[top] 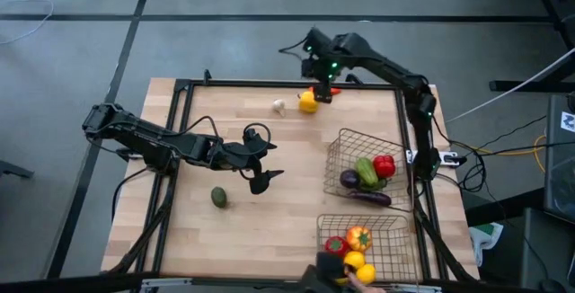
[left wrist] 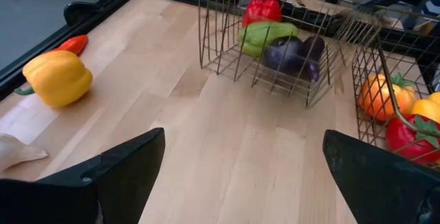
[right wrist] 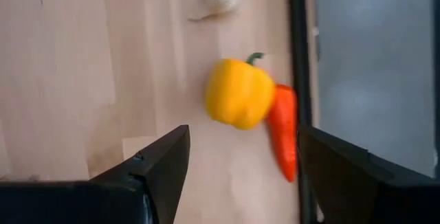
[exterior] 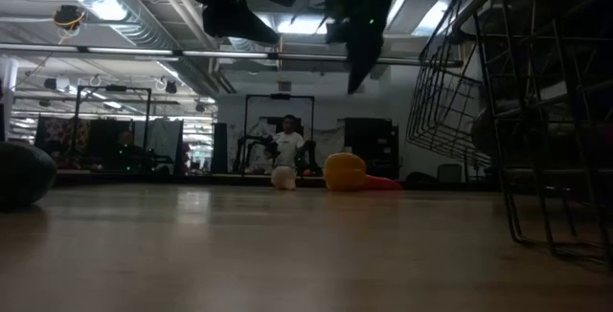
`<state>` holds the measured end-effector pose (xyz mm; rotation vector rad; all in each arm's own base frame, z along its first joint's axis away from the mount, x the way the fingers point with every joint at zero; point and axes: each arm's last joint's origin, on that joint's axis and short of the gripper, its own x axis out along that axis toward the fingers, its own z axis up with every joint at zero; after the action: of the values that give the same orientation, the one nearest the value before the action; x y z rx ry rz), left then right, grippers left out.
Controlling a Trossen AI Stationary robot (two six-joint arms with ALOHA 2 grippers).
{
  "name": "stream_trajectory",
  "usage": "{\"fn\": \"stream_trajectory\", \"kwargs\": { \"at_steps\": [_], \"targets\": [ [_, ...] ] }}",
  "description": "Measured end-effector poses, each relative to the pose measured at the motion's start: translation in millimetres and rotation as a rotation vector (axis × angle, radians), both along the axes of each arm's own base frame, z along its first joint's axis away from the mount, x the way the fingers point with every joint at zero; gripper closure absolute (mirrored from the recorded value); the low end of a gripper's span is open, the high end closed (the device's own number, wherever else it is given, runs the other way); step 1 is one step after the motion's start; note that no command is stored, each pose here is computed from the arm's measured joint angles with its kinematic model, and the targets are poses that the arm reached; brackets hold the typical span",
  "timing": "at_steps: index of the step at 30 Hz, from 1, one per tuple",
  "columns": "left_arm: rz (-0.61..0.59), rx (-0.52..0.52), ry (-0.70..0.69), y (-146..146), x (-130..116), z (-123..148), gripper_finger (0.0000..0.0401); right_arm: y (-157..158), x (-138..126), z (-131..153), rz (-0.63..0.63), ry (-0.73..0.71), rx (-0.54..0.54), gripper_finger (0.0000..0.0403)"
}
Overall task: Sort produce into baskets
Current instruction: Put the yellow bell pepper into the top wire basket
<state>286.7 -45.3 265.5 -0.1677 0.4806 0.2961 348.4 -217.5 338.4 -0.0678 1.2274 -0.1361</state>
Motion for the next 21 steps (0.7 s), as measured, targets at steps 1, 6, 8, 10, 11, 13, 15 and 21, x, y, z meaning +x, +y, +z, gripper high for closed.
{"fn": "stream_trajectory", "kwargs": {
  "at_steps": [1, 6, 8, 10, 11, 13, 15, 21],
  "targets": [
    [0.000, 0.000, 0.001, 0, 0, 0, 0.0009, 0, -5, 7, -0.008, -0.016, -0.010, 0.0137],
    [0.001, -0.001, 0.000, 0, 0, 0, 0.0009, -2, -33, 40, -0.051, -0.092, -0.061, 0.0137],
    [0.002, -0.003, 0.000, 0, 0, 0, 0.0009, -3, -45, 52, -0.073, -0.118, -0.079, 0.0137],
    [0.002, -0.003, -0.001, 0, 0, 0, 0.0009, -6, -56, 61, -0.096, -0.140, -0.096, 0.0137],
    [0.002, -0.004, -0.001, 0, 0, 0, 0.0009, -9, -61, 64, -0.111, -0.149, -0.104, 0.0137],
    [0.005, -0.009, -0.002, 0, 0, 0, 0.0009, -18, -69, 66, -0.140, -0.173, -0.103, 0.0137],
    [0.011, -0.020, -0.005, 0, 0, 0, 0.0009, -30, -74, 65, -0.178, -0.216, -0.069, 0.0137],
    [0.018, -0.032, -0.009, 0, 0, 0, 0.0009, -61, -77, 37, -0.250, -0.321, 0.100, 0.0137]
  ]
}}
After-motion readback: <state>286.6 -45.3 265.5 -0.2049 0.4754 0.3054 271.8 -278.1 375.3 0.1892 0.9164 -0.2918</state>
